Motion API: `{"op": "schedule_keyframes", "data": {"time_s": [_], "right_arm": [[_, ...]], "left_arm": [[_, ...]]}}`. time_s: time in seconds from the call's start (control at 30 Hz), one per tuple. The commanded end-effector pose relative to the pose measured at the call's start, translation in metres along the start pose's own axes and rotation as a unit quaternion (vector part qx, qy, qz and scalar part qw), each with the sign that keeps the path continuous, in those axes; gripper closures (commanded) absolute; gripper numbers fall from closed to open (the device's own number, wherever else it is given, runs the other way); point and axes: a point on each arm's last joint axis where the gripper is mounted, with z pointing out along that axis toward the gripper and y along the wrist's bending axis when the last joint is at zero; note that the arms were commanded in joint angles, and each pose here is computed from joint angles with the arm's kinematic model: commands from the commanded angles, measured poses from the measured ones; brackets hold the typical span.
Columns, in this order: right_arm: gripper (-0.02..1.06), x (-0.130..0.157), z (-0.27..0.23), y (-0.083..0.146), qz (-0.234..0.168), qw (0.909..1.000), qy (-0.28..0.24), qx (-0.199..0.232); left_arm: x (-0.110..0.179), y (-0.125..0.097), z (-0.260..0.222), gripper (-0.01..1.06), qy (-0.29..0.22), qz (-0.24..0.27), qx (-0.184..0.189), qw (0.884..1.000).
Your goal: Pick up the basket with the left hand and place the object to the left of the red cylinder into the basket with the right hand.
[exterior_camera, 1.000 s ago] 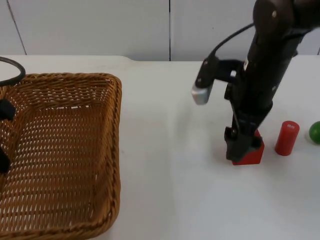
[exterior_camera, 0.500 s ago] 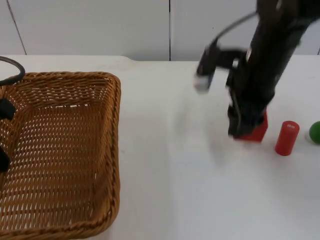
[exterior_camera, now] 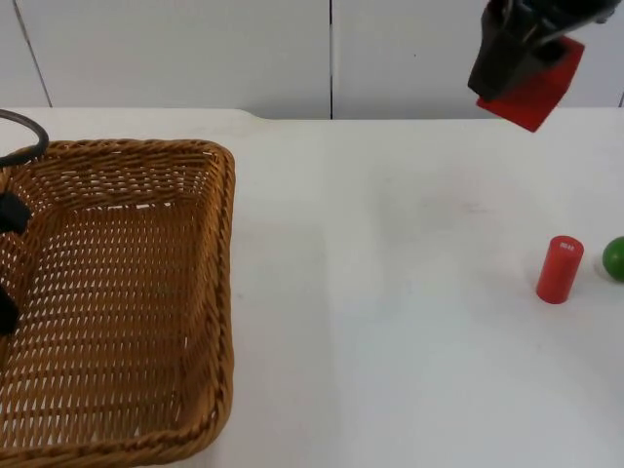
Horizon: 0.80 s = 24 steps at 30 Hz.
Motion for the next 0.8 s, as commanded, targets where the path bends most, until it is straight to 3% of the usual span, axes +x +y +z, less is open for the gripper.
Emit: {"op": "schedule_keyframes", "data": {"time_s": [0.0, 0.2, 0.27, 0.4, 0.43, 0.6, 0.77], "right_arm": [[1.04, -0.001, -0.005, 0.003, 0.002, 1.0000, 0.000, -0.003], [1.04, -0.005, -0.005, 0.010, 0.029, 0.9986, -0.018, -0.041], [1.04, -0.010, -0.006, 0.017, 0.019, 0.9977, -0.031, -0.057], [1.04, -0.034, -0.008, 0.053, -0.047, 0.9934, -0.072, -0.076], [1.04, -0.034, -0.008, 0.053, -0.047, 0.9934, -0.072, -0.076], [1.04, -0.086, 0.008, 0.106, -0.113, 0.9821, -0.111, -0.102], [1.04, -0.119, 0.040, 0.135, -0.124, 0.9760, -0.130, -0.123]], "left_arm": [[0.001, -0.002, -0.002, 1.05, -0.003, -0.006, 0.010, 1.000], [0.001, -0.002, -0.002, 1.05, -0.003, -0.006, 0.010, 1.000], [0.001, -0.002, -0.002, 1.05, -0.003, -0.006, 0.010, 1.000], [0.001, -0.002, -0.002, 1.05, -0.004, -0.007, 0.010, 1.000], [0.001, -0.002, -0.002, 1.05, -0.004, -0.007, 0.010, 1.000], [0.001, -0.002, -0.002, 1.05, -0.004, -0.008, 0.011, 1.000], [0.001, -0.002, -0.002, 1.05, -0.004, -0.008, 0.011, 1.000]]}}
